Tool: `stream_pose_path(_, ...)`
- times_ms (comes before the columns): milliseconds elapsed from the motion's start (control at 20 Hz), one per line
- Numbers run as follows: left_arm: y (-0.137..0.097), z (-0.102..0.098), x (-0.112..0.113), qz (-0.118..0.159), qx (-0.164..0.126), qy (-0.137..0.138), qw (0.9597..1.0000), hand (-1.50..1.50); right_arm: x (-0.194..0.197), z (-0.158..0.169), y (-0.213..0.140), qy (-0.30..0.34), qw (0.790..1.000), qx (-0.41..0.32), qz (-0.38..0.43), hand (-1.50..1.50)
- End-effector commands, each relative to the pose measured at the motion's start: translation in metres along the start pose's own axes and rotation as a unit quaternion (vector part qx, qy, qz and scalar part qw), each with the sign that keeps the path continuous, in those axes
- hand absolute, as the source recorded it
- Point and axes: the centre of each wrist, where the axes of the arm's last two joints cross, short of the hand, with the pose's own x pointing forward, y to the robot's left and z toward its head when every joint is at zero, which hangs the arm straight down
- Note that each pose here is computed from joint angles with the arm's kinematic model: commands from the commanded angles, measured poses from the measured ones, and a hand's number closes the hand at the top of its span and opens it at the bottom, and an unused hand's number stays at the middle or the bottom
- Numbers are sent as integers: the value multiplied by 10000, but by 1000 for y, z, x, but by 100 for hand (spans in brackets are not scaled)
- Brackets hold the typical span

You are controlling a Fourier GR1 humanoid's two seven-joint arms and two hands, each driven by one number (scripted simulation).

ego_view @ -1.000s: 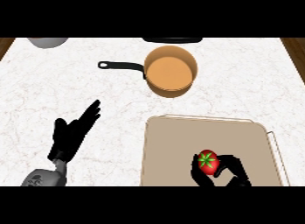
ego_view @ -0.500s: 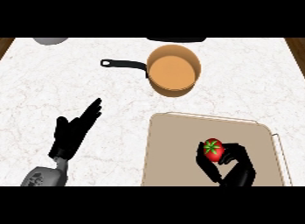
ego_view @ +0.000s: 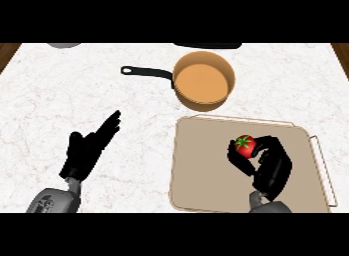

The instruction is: Pick the tomato from the tray and place it in the pot

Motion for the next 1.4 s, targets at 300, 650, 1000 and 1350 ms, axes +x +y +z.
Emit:
stream_pose_path(300, -5, -3, 0, -18, -118, 40, 9999, 0, 27, -87, 13, 425, 9707, 656, 2274, 150)
stream_pose_path(650, -10, -9, 7, -4, -194, 6, 9998, 0, 124, -94, 59, 1751, 9077, 1687, 3420, 150)
stream_pose_path(1000, -26, -17, 12, 17, -226, -31, 9997, 0, 224, -118, 73, 2553, 8718, 2035, 3652, -150)
stream_pose_path(1350, -14, -10, 3, 25, -161, -69, 9998, 0, 277, -135, 51, 1286, 9822, 566, 1245, -150)
